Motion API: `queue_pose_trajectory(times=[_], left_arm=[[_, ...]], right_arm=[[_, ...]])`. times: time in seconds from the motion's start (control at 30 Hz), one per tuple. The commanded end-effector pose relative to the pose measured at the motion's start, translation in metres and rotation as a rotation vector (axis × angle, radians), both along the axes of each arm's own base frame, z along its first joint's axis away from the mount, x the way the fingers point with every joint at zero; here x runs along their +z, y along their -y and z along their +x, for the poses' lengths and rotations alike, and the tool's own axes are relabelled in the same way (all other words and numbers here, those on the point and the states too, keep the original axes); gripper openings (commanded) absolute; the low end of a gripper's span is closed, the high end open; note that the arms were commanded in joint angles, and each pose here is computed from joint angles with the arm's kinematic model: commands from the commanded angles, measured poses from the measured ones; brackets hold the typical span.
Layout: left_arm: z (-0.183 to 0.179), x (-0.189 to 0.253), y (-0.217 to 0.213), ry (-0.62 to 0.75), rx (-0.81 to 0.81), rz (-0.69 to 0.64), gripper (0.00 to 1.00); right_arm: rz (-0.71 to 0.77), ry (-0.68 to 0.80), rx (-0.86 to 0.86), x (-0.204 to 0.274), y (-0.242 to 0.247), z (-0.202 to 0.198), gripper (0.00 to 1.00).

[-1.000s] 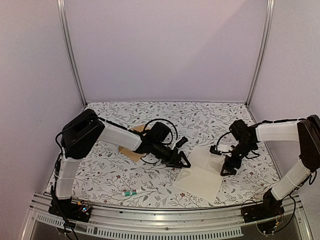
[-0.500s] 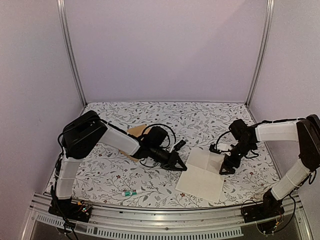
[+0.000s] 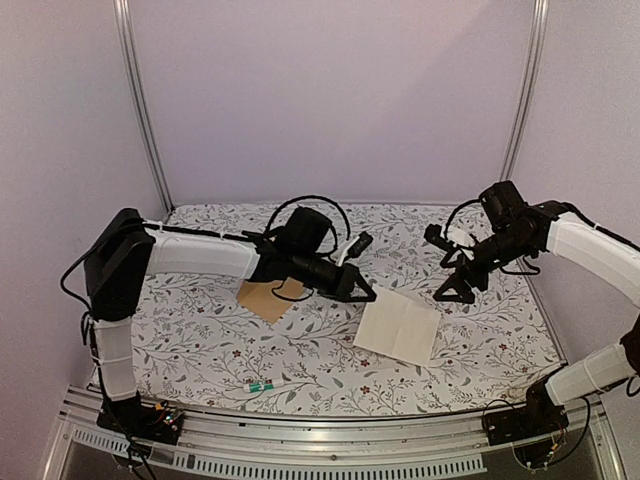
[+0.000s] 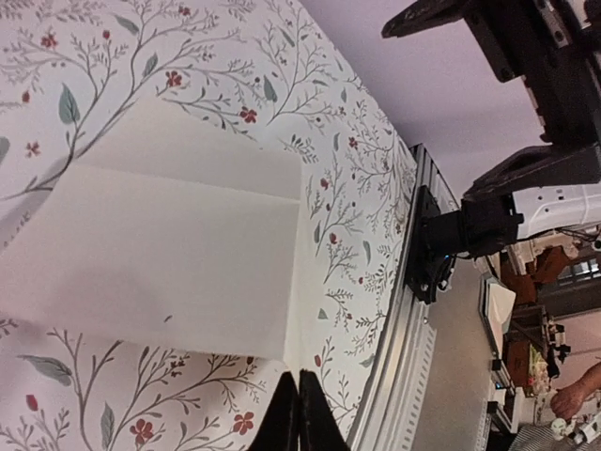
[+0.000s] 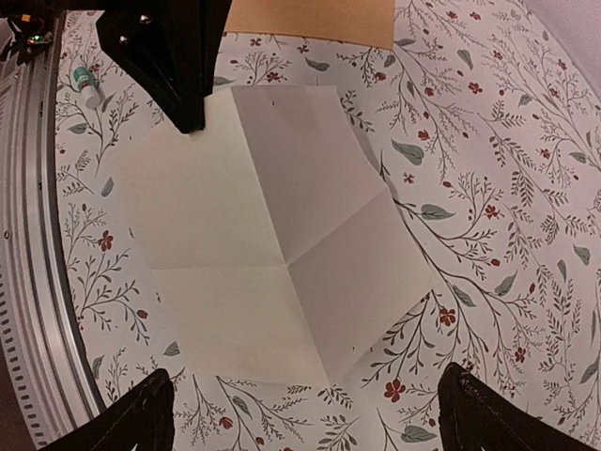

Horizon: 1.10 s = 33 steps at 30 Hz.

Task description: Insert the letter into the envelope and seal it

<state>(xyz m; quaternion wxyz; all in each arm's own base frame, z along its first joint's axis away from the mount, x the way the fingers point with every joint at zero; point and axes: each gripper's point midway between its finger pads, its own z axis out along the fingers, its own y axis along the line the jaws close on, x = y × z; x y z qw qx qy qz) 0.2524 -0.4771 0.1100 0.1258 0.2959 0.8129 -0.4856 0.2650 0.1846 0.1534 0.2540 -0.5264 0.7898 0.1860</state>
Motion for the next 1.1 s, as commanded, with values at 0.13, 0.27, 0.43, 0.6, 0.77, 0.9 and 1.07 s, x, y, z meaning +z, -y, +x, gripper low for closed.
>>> queue_pose_trajectory(times=[0.13, 0.27, 0.43, 0.6, 0.77, 0.9, 1.07], left_arm=[[0.009, 0.091, -0.018, 0.313, 0.021, 0.069, 0.00], [0.008, 0.115, -0.028, 0.402, 0.033, 0.105, 0.00], [0.001, 0.140, -0.031, 0.465, 0.029, 0.098, 0.00], [-0.014, 0.160, -0.024, 0.495, -0.025, 0.047, 0.00], [-0.025, 0.174, -0.016, 0.528, -0.064, 0.008, 0.00], [-0.026, 0.183, -0.012, 0.557, -0.072, -0.007, 0.00], [-0.019, 0.184, -0.013, 0.591, -0.048, 0.013, 0.00]], right_arm=[[0.153, 0.018, 0.135, 0.061, -0.025, -0.010, 0.95], [0.202, 0.048, 0.178, 0.090, -0.040, -0.005, 0.94], [0.202, 0.076, 0.216, 0.100, -0.053, 0.001, 0.94], [0.195, 0.082, 0.238, 0.091, -0.061, 0.008, 0.93], [0.190, 0.053, 0.259, 0.075, -0.065, 0.007, 0.91], [0.184, 0.020, 0.284, 0.062, -0.067, -0.002, 0.87], [0.187, -0.015, 0.283, 0.058, -0.067, -0.006, 0.69]])
